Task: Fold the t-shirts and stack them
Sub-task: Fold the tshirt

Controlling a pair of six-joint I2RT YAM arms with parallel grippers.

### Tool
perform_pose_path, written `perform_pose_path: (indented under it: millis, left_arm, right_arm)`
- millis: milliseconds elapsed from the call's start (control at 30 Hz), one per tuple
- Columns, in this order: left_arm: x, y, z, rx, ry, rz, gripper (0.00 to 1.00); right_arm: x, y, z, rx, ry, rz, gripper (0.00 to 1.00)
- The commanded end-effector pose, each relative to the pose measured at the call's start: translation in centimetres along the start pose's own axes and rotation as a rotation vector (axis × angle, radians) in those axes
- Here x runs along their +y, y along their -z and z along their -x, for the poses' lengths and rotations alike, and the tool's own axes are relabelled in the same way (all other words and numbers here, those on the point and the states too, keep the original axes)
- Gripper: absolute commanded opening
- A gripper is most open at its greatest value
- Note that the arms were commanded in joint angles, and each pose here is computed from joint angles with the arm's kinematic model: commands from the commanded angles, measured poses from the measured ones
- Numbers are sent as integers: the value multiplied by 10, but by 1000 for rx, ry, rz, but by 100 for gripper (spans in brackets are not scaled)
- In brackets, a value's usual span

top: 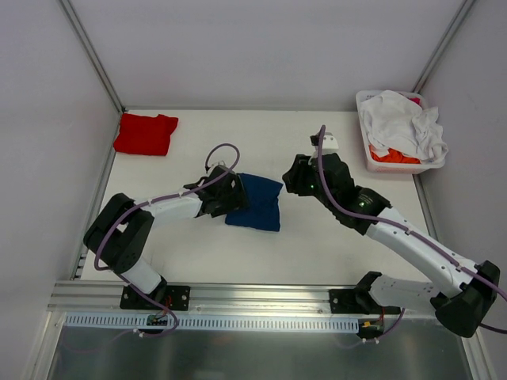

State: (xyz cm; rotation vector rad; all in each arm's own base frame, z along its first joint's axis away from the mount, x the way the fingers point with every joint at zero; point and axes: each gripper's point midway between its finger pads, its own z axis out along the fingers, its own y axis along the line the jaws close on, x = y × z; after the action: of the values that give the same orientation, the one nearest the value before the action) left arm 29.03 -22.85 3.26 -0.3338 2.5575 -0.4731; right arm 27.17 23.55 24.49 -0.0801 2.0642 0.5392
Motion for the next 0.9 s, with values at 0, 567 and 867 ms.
perform_pose_path:
  millis: [0,567,867]
  left_arm:
    - [11,-7,-10,29,-1,14,69]
    - [-9,-1,17,-47,-46,-24,0]
    - [-33,28,72,-169,-155,-3,0]
  right_arm:
    - [-6,14,14,-48,12,-20,44]
    - [-5,7,3,-24,12,-9,44]
    - [-8,5,-2,-27,11,-9,44]
